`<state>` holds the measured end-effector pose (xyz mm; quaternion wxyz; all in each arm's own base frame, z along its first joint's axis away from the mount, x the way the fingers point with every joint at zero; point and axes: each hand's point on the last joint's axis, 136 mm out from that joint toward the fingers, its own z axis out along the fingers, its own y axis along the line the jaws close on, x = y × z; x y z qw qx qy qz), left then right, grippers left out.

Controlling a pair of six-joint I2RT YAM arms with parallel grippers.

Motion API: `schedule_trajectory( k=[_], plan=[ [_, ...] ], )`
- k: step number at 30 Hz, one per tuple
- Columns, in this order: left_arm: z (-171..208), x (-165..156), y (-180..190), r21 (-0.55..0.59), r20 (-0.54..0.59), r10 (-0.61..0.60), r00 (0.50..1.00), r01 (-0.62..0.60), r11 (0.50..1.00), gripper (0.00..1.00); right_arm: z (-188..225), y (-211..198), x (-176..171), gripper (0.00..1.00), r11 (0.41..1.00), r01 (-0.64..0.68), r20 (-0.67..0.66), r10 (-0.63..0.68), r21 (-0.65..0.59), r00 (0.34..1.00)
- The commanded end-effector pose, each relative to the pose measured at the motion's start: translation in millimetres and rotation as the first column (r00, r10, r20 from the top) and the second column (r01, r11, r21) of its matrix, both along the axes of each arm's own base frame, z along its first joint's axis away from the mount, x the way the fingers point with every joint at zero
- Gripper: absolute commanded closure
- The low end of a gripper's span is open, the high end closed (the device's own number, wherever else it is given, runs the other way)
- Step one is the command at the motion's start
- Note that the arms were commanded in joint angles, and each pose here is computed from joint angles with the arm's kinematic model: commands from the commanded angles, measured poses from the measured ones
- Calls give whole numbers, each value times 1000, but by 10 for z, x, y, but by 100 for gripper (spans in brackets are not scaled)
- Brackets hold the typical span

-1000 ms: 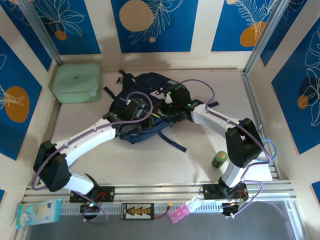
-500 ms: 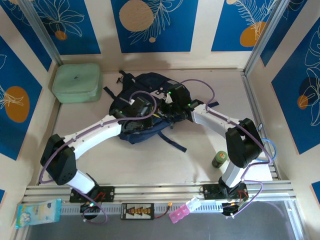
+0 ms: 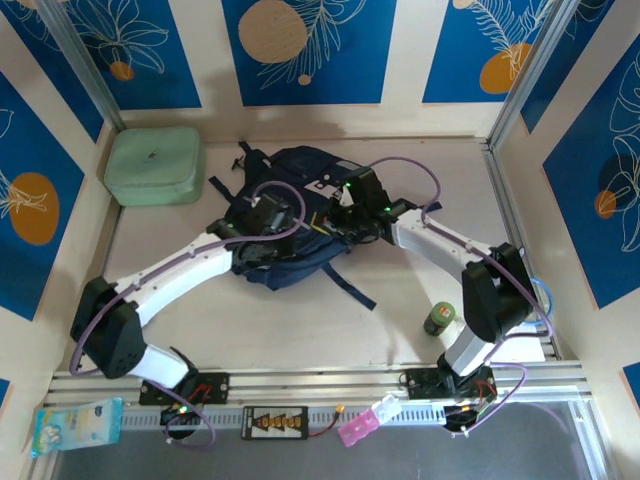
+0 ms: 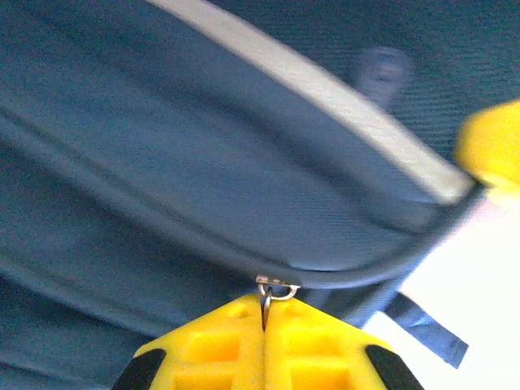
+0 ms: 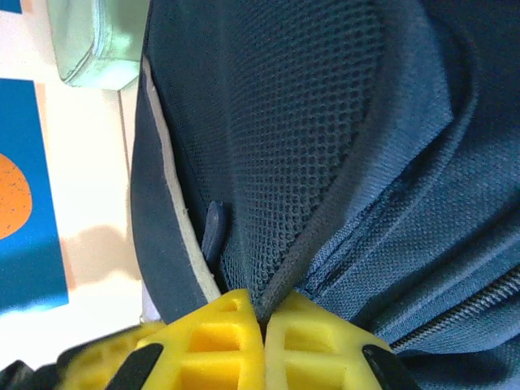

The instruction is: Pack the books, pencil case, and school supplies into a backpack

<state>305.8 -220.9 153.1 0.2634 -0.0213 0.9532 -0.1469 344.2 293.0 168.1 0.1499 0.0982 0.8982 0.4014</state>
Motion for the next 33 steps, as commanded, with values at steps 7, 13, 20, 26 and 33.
schedule_trajectory(
  k=[7,13,20,26,33],
  plan=[
    [-112,104,227,-65,16,-137,990,138,988,100,-8,-742,8,96,990,78,85,-68,-115,994],
    [143,120,-185,-152,86,-284,955,294,944,100,18,-983,0,76,982,107,107,-90,-156,990],
    [354,12,-789,-231,142,-409,902,432,872,100,140,-1454,-148,46,941,269,90,-256,-206,963],
    [400,-92,-1336,-274,160,-488,858,513,813,100,126,-1557,-460,45,911,380,-32,-389,-159,921],
    [205,-205,-1754,-304,105,-546,831,550,778,100,-51,-1695,-749,46,831,547,-89,-556,-107,827]
  ],
)
